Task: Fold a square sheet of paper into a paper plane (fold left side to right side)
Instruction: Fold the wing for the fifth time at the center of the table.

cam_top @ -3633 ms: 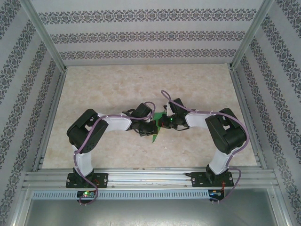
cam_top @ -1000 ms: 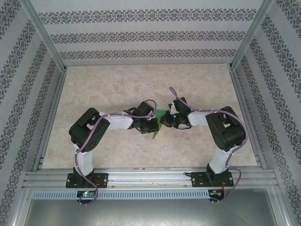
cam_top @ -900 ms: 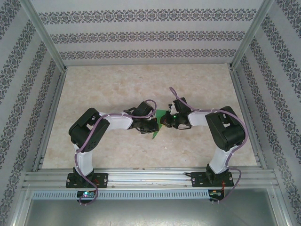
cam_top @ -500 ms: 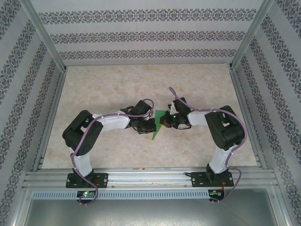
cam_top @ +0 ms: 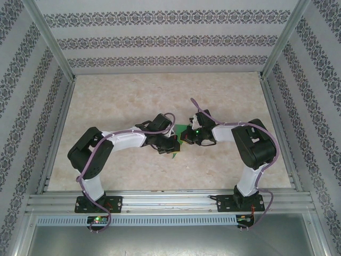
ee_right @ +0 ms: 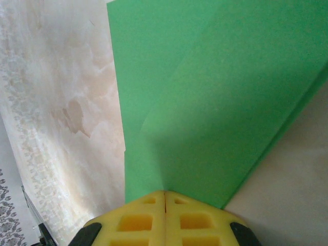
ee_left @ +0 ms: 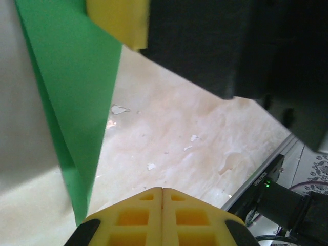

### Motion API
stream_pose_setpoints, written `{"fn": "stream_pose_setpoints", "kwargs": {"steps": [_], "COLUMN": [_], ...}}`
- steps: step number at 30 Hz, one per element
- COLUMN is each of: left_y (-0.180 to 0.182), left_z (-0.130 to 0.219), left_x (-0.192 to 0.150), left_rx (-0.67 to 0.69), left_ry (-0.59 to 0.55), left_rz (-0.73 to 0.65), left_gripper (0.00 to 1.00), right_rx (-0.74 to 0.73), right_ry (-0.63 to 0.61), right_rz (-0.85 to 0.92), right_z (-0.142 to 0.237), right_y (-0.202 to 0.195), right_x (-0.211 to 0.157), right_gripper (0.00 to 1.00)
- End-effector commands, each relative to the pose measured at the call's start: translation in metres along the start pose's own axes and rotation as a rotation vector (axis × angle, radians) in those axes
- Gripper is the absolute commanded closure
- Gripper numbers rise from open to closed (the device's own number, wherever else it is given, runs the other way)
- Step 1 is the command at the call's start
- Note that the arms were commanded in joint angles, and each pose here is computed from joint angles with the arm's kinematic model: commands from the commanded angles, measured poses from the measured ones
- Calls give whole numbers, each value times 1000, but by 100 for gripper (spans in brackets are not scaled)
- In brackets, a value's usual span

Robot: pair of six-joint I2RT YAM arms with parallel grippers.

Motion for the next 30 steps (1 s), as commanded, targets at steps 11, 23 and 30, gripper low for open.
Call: {"fn": "stream_pose_setpoints", "kwargs": {"steps": [11, 23, 30], "left_y": [15, 31, 37], "left_z": [-18, -23, -24], "left_x": [0, -4, -5], "left_rx": [25, 54, 65], "left_ry": [16, 28, 26], "left_rz": [28, 52, 59], "left_gripper": [98, 99, 98], "right_rx": [-229, -256, -277], "right_ry": [102, 110, 117], "right_rz": [-76, -69, -61], "right_z": [-12, -11, -10], "right_y": [-63, -67, -70], "right_x": [-34, -36, -36], "right_gripper": [100, 100, 100]}}
Point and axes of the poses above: each hand's point on the last joint's axis, 136 mm out from that joint toward the fingers, its own z axis back along the fingers, its own y axis along the line the jaws close on, x = y × z, the point moved 1 cm from there along z, back along the fingers
